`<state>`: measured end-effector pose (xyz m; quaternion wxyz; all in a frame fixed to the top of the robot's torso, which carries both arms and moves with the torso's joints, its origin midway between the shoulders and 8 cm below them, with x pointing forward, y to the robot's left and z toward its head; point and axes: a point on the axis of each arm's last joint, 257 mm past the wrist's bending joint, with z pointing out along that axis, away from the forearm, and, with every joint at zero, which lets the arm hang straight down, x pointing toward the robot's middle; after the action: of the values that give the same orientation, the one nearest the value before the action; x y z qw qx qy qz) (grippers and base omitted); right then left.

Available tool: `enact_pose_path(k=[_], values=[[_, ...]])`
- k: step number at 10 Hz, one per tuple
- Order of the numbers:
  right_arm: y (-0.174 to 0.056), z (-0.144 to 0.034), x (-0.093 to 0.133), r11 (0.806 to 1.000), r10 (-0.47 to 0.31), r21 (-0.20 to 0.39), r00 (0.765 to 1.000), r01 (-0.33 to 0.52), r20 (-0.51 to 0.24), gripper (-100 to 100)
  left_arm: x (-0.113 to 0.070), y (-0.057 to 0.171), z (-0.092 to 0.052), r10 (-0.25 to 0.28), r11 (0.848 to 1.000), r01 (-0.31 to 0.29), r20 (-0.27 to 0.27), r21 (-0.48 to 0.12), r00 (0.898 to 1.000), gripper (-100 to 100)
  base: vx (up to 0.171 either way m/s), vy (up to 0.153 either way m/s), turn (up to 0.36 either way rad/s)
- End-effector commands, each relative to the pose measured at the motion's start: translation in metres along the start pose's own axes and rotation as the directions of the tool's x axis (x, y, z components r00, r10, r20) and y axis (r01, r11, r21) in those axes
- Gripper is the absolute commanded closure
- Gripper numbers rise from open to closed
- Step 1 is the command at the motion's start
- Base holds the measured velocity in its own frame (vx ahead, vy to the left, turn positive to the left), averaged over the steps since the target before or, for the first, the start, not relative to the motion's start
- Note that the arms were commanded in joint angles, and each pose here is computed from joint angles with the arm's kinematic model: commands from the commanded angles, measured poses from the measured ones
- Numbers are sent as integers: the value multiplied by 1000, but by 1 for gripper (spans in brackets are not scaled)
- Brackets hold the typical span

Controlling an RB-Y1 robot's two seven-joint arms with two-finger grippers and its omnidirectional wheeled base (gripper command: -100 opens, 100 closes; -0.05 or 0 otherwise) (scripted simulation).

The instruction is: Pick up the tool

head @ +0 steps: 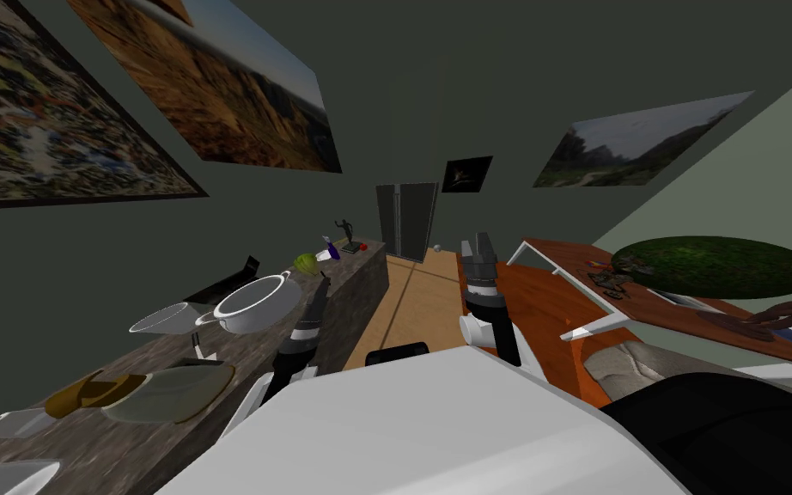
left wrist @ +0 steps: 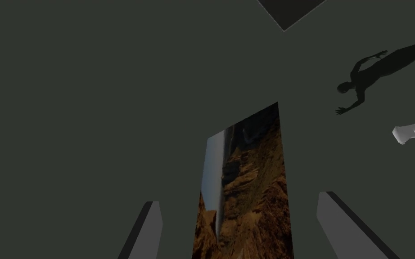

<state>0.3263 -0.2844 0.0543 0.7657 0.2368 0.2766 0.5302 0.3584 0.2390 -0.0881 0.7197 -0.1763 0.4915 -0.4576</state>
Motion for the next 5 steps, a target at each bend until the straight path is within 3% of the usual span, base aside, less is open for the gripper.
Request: enact_pose_path(k=[1,2,4,5], values=[[0,0,0,1000,0,0,1000,0,0,0,8,13,-7,79,997,-80,-43,-21,996,-100,13,-91,-86],[0,0,0,1000,0,0,1000,0,0,0,8,13,-7,89,996,-89,-44,-20,995,-100,-2,-69,-24],[0,0,0,1000,0,0,1000,0,0,0,17,32,-21,187,980,-193,-105,-41,977,-100,1,-77,-72],[0,0,0,1000,0,0,1000,0,0,0,17,32,-21,196,979,-201,-105,-40,975,-100,8,-55,-15]])
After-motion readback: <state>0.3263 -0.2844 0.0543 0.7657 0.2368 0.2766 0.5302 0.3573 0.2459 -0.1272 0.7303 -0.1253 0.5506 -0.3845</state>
